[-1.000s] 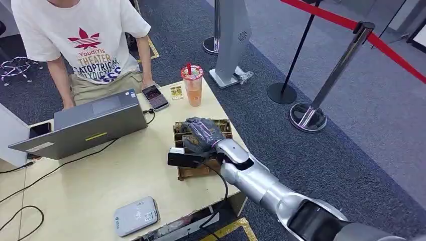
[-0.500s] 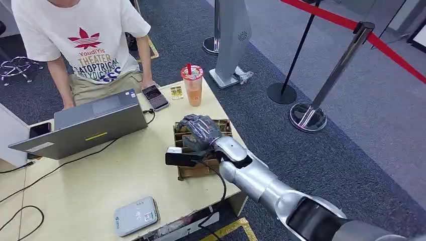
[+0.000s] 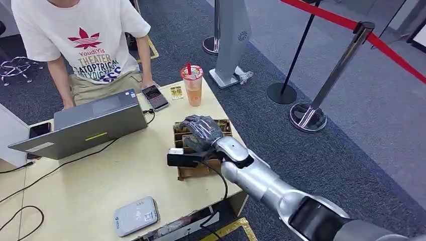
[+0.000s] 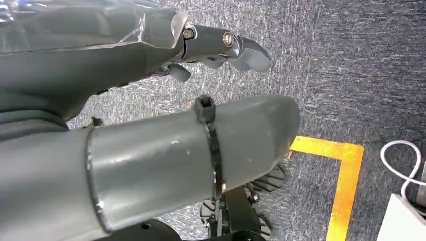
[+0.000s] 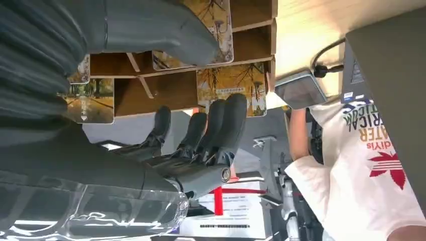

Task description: Pass the card to the sensor for recognition and then transmit it.

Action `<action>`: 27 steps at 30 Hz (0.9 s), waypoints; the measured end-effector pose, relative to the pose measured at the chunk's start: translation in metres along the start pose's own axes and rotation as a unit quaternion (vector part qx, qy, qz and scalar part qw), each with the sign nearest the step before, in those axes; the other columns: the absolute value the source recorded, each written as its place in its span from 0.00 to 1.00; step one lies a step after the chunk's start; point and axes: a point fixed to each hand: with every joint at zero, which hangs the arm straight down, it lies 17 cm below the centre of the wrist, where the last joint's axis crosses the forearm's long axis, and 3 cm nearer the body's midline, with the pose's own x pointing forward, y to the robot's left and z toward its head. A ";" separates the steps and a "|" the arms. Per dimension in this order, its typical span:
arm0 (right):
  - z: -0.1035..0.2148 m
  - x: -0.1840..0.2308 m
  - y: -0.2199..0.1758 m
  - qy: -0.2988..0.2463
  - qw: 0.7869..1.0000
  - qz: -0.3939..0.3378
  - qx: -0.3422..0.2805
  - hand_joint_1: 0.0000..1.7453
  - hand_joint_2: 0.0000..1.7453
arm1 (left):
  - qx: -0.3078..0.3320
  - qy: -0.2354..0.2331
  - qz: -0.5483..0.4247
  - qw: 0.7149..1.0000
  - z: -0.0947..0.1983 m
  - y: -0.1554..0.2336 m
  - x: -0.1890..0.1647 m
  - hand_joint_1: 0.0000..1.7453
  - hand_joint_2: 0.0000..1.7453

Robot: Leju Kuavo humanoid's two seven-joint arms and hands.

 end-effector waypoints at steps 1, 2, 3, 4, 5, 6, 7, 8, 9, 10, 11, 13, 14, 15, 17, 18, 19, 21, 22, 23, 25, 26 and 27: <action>0.000 0.000 0.000 0.000 1.000 0.000 0.001 0.51 1.00 | 0.000 0.000 0.000 1.000 0.000 0.000 0.000 0.00 0.00; 0.000 0.000 0.001 0.000 1.000 0.001 0.003 0.50 1.00 | 0.000 0.000 0.000 1.000 0.000 0.000 0.000 0.00 0.00; 0.001 -0.001 0.002 0.000 1.000 0.001 0.005 0.50 1.00 | 0.000 0.000 0.000 1.000 0.000 0.000 0.000 0.00 0.00; 0.001 -0.001 0.003 0.000 1.000 0.002 0.006 0.50 1.00 | 0.000 0.000 0.000 1.000 0.000 0.000 0.000 0.00 0.00; 0.001 -0.001 0.003 0.000 1.000 0.002 0.007 0.50 1.00 | 0.000 0.000 0.000 1.000 0.000 0.000 0.000 0.00 0.00; 0.001 -0.001 0.003 0.001 1.000 0.002 0.008 0.50 1.00 | 0.000 0.000 0.000 1.000 0.000 0.000 0.000 0.00 0.00; 0.001 -0.002 0.004 0.001 1.000 0.003 0.008 0.51 1.00 | 0.000 0.000 0.000 1.000 0.000 0.000 0.000 0.00 0.00; 0.001 -0.002 0.004 0.002 1.000 0.003 0.010 0.50 1.00 | 0.000 0.000 0.000 1.000 0.000 0.000 0.000 0.00 0.00; 0.002 -0.003 0.004 0.002 1.000 0.003 0.011 0.50 1.00 | 0.000 0.000 0.000 1.000 0.000 0.000 0.000 0.00 0.00; 0.002 -0.003 0.005 0.002 1.000 0.003 0.011 0.49 1.00 | 0.000 0.000 0.000 1.000 0.000 0.000 0.000 0.00 0.00; 0.002 -0.003 0.005 0.002 1.000 0.004 0.011 0.49 1.00 | 0.000 0.000 0.000 1.000 0.000 0.000 0.000 0.00 0.00; 0.002 -0.004 0.006 0.003 1.000 0.004 0.013 0.49 1.00 | 0.000 0.000 -0.001 1.000 0.000 0.000 0.000 0.00 0.00; 0.003 -0.005 0.006 0.003 1.000 0.005 0.015 0.48 1.00 | -0.001 0.000 -0.001 1.000 0.000 0.000 0.000 0.00 0.00; 0.003 -0.005 0.006 0.003 1.000 0.007 0.016 0.48 1.00 | -0.001 0.000 -0.001 1.000 0.000 0.000 0.000 0.00 0.00; 0.004 -0.007 0.007 0.005 1.000 0.009 0.018 0.50 1.00 | -0.001 0.000 -0.002 1.000 0.000 0.000 0.000 0.00 0.00; 0.004 -0.007 0.008 0.005 1.000 0.011 0.019 0.50 1.00 | -0.001 0.000 -0.003 1.000 0.000 0.000 0.000 0.00 0.00; 0.004 -0.007 0.009 0.005 1.000 0.011 0.020 0.51 1.00 | -0.001 0.000 -0.003 1.000 0.000 0.000 0.000 0.00 0.00; 0.005 -0.009 0.010 0.007 1.000 0.012 0.024 0.52 1.00 | -0.001 -0.001 -0.004 1.000 0.000 0.000 0.000 0.00 0.00; 0.005 -0.009 0.011 0.007 1.000 0.012 0.025 0.54 1.00 | -0.001 -0.001 -0.004 1.000 0.000 0.000 0.000 0.00 0.00; 0.006 -0.010 0.011 0.007 1.000 0.012 0.025 0.52 1.00 | -0.001 -0.001 -0.005 1.000 0.000 0.000 0.000 0.00 0.00; 0.006 -0.010 0.012 0.007 1.000 0.013 0.027 0.52 1.00 | -0.001 -0.001 -0.005 1.000 0.000 0.000 0.000 0.00 0.00; 0.006 -0.010 0.012 0.007 1.000 0.013 0.027 0.52 1.00 | -0.001 -0.001 -0.005 1.000 0.000 0.000 0.000 0.00 0.00; 0.006 -0.010 0.012 0.008 0.999 0.013 0.029 0.52 1.00 | -0.002 -0.001 -0.005 1.000 0.000 0.000 0.000 0.00 0.00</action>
